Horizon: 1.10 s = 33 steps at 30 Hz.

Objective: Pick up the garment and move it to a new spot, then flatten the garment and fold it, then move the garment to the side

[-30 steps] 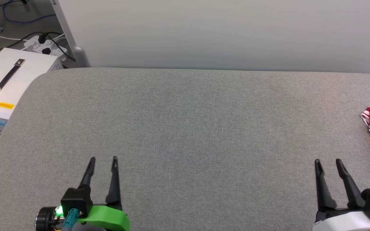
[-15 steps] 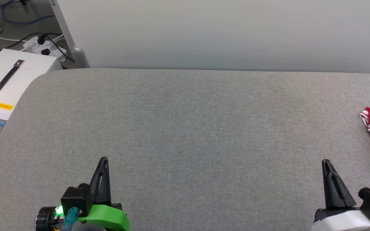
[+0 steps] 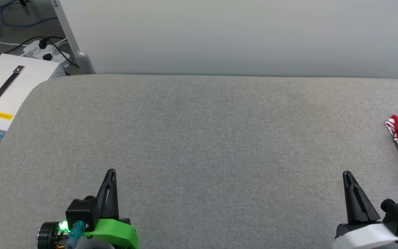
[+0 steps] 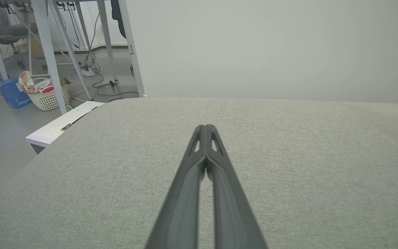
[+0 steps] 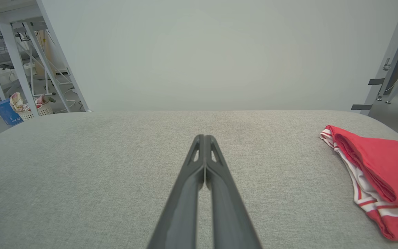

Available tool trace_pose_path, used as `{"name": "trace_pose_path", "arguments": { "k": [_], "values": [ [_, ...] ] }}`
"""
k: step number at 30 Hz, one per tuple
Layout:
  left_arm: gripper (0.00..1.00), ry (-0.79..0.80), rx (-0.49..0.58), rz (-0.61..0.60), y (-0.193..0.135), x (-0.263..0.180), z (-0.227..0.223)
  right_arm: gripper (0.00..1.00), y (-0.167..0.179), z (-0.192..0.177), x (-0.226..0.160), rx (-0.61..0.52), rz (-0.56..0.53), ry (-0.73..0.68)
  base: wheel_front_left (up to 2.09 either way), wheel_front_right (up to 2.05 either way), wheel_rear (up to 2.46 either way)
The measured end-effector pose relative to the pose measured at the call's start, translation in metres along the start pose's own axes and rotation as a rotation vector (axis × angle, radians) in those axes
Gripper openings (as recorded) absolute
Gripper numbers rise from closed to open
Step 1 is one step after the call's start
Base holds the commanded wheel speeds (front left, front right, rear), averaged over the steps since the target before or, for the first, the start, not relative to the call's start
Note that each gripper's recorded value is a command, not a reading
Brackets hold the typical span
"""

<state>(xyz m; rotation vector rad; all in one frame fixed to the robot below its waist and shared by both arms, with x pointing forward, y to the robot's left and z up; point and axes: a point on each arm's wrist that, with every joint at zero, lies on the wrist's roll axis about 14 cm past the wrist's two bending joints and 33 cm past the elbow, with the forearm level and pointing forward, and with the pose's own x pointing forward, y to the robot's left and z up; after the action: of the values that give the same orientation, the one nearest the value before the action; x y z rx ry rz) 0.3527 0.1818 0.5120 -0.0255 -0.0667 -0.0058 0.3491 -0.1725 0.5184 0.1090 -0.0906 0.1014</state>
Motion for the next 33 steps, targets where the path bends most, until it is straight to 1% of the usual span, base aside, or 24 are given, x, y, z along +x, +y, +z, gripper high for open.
{"name": "trace_pose_path", "arguments": {
  "k": [33],
  "values": [
    [0.0, 0.035, 0.025, -0.006, -0.002, 0.0041, 0.0002, 0.0, 0.0038, -0.0004, 0.0061, -0.044, 0.013, 0.038, 0.0, 0.0, 0.0]
  ]
}}
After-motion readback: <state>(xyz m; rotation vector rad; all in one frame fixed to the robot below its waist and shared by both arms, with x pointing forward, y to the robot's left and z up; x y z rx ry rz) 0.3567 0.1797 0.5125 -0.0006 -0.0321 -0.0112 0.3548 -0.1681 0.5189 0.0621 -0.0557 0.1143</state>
